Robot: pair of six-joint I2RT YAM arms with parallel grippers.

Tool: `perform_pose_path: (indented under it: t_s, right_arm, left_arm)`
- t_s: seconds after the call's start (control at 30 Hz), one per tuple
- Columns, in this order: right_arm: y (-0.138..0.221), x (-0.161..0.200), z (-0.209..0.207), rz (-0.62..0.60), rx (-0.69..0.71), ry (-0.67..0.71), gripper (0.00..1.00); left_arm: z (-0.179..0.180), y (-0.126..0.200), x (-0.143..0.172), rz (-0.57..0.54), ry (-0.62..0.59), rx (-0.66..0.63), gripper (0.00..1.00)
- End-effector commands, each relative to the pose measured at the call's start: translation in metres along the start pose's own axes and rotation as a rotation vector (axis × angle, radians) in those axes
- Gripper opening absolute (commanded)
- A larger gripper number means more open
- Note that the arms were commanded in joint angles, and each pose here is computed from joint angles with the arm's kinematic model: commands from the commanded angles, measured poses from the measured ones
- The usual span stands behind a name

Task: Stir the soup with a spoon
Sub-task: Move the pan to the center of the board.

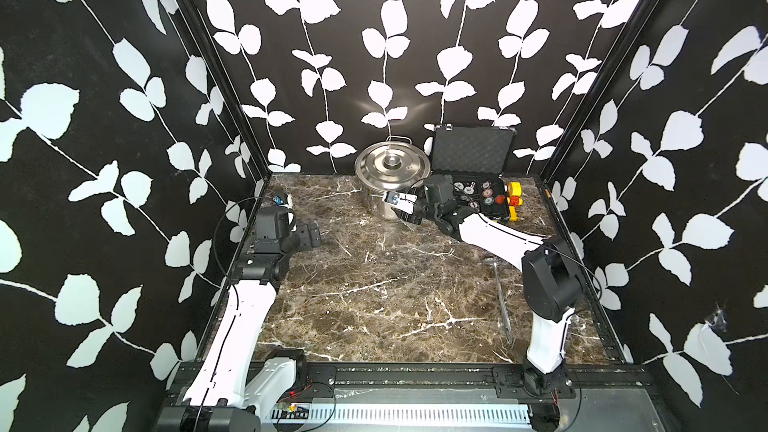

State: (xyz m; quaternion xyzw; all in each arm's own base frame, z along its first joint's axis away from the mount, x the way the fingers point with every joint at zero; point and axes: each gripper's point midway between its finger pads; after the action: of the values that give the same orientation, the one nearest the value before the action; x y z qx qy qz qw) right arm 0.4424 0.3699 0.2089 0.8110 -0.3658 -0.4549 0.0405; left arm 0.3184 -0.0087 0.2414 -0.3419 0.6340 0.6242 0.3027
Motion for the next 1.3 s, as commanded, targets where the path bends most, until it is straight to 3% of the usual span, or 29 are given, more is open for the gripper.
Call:
perform_pose_path:
  t_s: [0.0, 0.23, 0.57, 0.83, 1.07, 1.27]
  right_arm:
    - [-0.004, -0.007, -0.014, -0.001, 0.035, 0.085, 0.5]
    - [-0.022, 0.003, -0.015, 0.044, 0.01, 0.156, 0.37]
    - [-0.036, 0.008, -0.014, 0.063, -0.017, 0.196, 0.34]
    - [-0.043, 0.01, -0.019, 0.063, 0.024, 0.237, 0.11]
    - [-0.044, 0.011, -0.022, 0.077, 0.053, 0.312, 0.01]
    - [-0.034, -0.009, -0.018, 0.02, 0.076, 0.372, 0.0]
  left_arm:
    - [0.003, 0.003, 0.004, 0.002, -0.031, -0.01, 0.99]
    - [0.005, 0.005, 0.004, -0.003, -0.04, -0.021, 0.99]
    - [0.008, 0.01, 0.006, -0.01, -0.05, -0.037, 0.99]
    - [0.008, 0.009, 0.006, -0.009, -0.052, -0.04, 0.99]
    - [0.009, 0.009, 0.007, -0.008, -0.051, -0.04, 0.99]
    - [0.01, 0.01, 0.006, -0.01, -0.048, -0.048, 0.99]
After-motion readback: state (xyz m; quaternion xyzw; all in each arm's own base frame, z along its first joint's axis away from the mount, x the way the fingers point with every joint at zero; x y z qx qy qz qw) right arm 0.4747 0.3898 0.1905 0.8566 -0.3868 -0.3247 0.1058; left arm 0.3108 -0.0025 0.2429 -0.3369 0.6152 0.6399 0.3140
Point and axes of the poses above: each gripper's point midway between its finger pads, its own y axis back along the fingers, its own z axis along the line the jaws close on, x = y × z, and after that the axes turned 3 degrees about -y, right-handed
